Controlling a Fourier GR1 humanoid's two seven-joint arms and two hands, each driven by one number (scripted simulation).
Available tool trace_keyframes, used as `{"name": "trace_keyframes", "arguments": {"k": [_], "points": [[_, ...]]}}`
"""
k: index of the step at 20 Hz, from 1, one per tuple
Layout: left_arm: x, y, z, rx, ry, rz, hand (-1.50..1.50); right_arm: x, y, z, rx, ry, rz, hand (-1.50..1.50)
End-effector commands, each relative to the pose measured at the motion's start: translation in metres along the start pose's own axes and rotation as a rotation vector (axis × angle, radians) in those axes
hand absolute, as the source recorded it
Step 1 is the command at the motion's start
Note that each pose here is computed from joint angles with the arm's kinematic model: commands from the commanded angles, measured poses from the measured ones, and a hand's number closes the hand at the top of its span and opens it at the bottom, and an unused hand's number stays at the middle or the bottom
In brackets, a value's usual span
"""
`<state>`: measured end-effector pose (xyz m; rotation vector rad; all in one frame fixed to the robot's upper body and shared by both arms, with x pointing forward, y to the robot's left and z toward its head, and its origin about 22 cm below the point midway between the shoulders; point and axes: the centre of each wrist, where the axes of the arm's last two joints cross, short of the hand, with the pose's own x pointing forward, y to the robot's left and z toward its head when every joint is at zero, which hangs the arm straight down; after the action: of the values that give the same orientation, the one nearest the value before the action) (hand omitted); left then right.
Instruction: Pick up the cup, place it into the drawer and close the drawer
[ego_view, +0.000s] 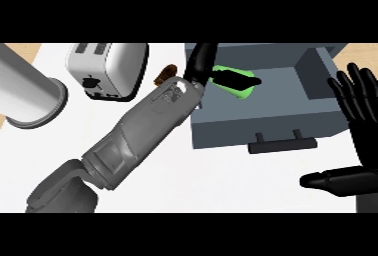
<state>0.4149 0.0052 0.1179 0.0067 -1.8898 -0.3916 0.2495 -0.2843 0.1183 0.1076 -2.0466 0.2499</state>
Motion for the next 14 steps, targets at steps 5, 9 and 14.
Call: {"name": "trace_keyframes", "arguments": {"k": [5, 9, 14], "points": [[0.014, -0.003, -0.002, 0.035, -0.089, 0.121, -1.50, 0.015, -0.010, 0.001, 0.129, 0.010, -0.022, 1.50], [0.028, -0.001, -0.010, 0.044, -0.064, 0.162, -1.50, 0.036, -0.012, 0.018, 0.243, 0.030, 0.156, 1.50], [0.033, 0.038, -0.012, 0.103, -0.075, 0.207, -1.50, 0.035, 0.006, 0.026, 0.277, 0.090, 0.242, 1.50]]}}
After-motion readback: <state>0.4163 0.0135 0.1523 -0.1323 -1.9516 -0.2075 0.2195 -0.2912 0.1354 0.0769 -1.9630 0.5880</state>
